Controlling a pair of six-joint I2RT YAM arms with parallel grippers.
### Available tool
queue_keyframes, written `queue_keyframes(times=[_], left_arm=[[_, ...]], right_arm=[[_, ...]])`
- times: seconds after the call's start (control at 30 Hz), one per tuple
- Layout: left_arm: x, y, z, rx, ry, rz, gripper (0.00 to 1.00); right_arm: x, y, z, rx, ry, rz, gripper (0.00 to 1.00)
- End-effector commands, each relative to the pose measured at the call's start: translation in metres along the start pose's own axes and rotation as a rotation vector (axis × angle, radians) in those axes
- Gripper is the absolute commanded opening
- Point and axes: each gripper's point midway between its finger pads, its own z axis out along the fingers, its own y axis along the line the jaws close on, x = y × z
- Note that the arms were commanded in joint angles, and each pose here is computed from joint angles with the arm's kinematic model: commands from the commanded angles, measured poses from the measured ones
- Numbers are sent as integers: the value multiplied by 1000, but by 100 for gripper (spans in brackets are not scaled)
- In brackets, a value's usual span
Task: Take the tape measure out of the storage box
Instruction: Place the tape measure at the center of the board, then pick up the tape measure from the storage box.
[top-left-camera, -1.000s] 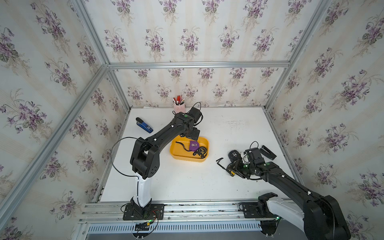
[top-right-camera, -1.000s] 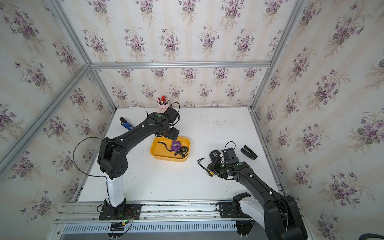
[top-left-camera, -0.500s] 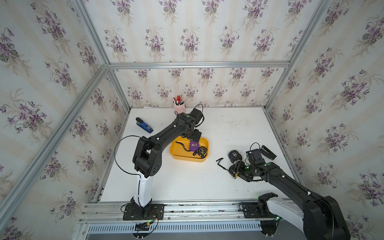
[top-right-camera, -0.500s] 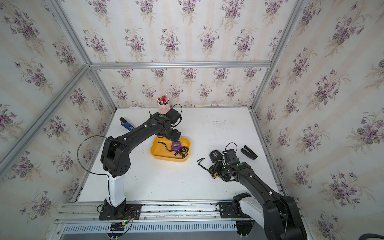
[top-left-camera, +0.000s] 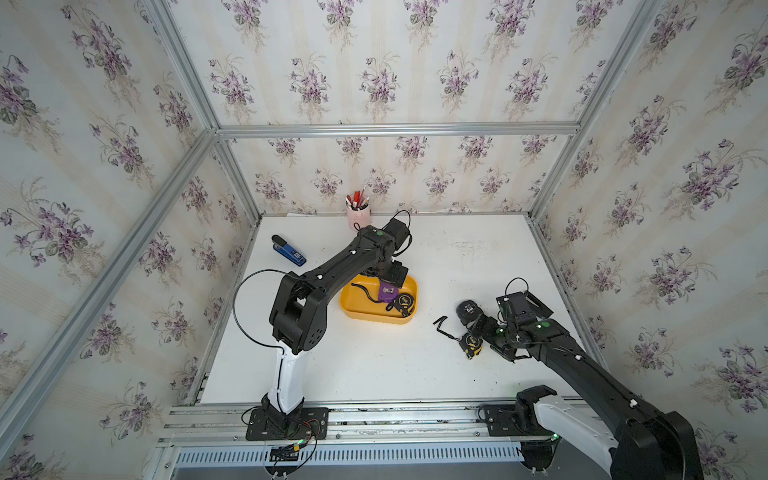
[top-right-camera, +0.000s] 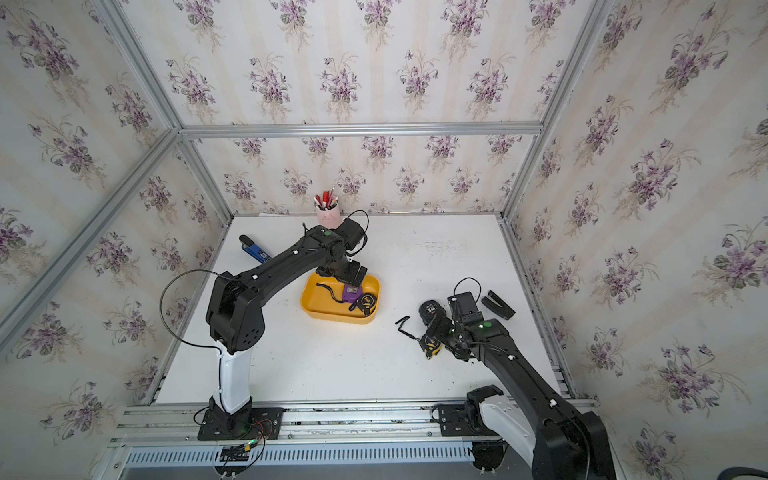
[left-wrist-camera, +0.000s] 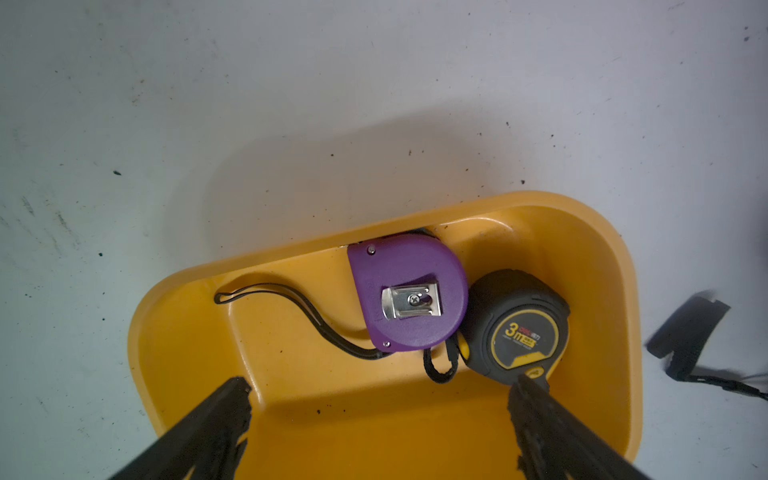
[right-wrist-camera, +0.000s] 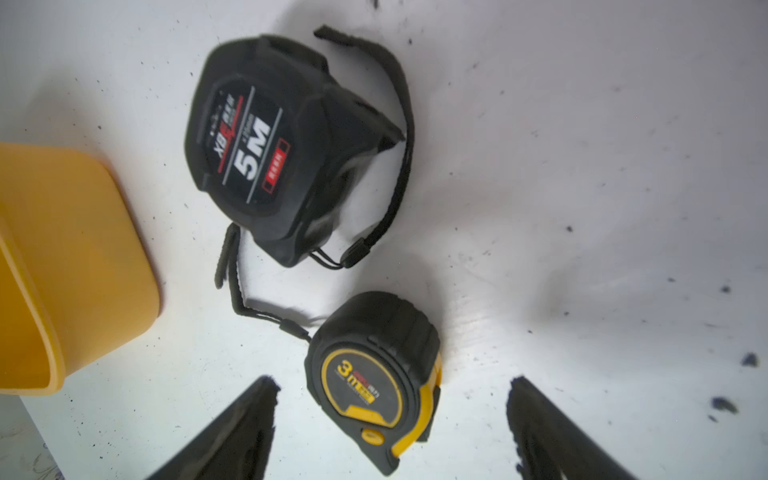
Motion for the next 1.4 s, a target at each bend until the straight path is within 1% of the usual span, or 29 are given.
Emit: queue_keyframes(times=[0.0,0.17,0.23,0.53,0.73,1.0,1.1,1.37], left_arm=[[2,-6,5,17,21,-21,100],[3,-7,20,6,44,-29,100],[1,-8,25,3,48,-40,100],[-6,-2,42,-61,54,-169,100],[0,-5,53,-79,70,-230,100],[13,-6,66,-104,90,-274,100],[14,-6,71,-103,80,-285,100],[19,-7,86,-109,104,-299,100]], right_arm=[[-11,-1,-11,26,-57,-15,90],[-30,13,-34,-36,-172,-29,90],[-32,15,-38,-45,-188,-30,90],[-33,19,-39,-73,-199,-31,90],[-36,23,-38,-78,-200,-40,90],[-36,25,-37,-94,-201,-41,90],[-36,27,-36,-106,-200,-44,90],[-35,28,-36,-117,-196,-42,90]])
